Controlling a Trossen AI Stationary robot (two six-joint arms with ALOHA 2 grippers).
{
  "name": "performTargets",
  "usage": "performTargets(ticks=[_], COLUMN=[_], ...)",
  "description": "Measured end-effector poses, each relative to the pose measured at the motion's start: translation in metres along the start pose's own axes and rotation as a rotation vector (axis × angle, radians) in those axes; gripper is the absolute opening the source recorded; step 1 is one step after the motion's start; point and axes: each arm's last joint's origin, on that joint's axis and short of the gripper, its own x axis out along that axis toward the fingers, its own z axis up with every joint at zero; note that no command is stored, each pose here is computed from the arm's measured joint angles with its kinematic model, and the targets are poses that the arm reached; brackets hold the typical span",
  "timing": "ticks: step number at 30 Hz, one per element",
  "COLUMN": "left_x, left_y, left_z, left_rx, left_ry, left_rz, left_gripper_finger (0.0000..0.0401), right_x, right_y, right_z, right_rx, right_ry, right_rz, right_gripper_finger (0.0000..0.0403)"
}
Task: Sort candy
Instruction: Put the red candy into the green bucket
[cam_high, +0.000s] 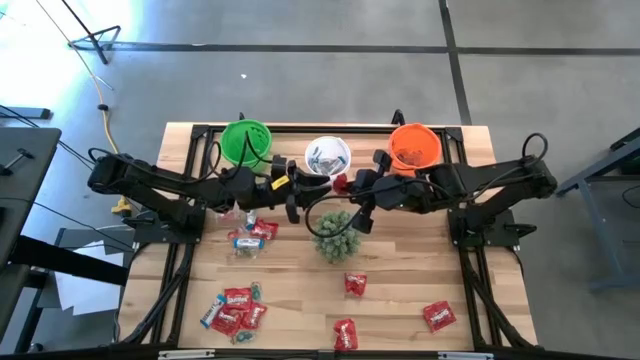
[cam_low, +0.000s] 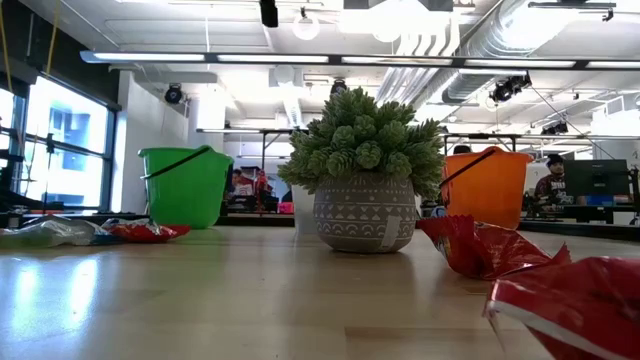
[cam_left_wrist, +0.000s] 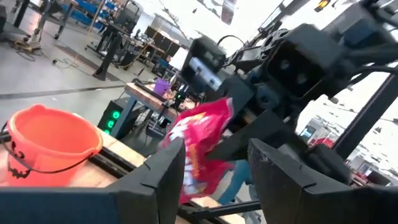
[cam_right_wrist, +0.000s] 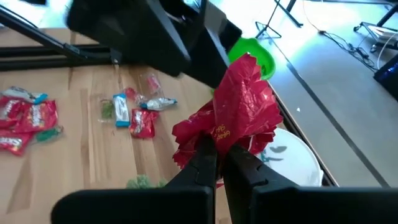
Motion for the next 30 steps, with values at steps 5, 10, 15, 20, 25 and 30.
performTargets(ticks=[5, 10, 15, 20, 25, 30], left_x=[0.001, 0.002, 0.002, 0.002, 0.002, 0.002], left_y=[0.003, 0.007, 0.007, 0.007, 0.008, 0.008], left_z=[0.002, 0.003, 0.005, 0.005, 0.004, 0.003], left_rx=[-0.005, -0.005, -0.007, -0.006, -0.002, -0.003], left_ry=[-0.005, -0.012, -0.019, -0.016, -0.010, -0.008], left_rz=[0.015, 0.026, 0.025, 0.026, 0.030, 0.032], left_gripper_finger=[0.0164, 0.0164, 0.0164, 0.0164, 0.0164, 0.0151], right_x=[0.002, 0.004, 0.006, 0.017, 0.030, 0.032], right_y=[0.002, 0.004, 0.006, 0.008, 0.013, 0.013], right_z=[0.002, 0.005, 0.007, 0.010, 0.010, 0.009], right_rx=[0.007, 0.026, 0.021, 0.029, 0.007, 0.006], right_ry=[-0.016, -0.045, -0.067, -0.084, -0.080, -0.077], right_rz=[0.004, 0.015, 0.022, 0.039, 0.040, 0.031], right_gripper_finger=[0.0004, 0.0004, 0.0004, 0.0004, 0.0004, 0.0004])
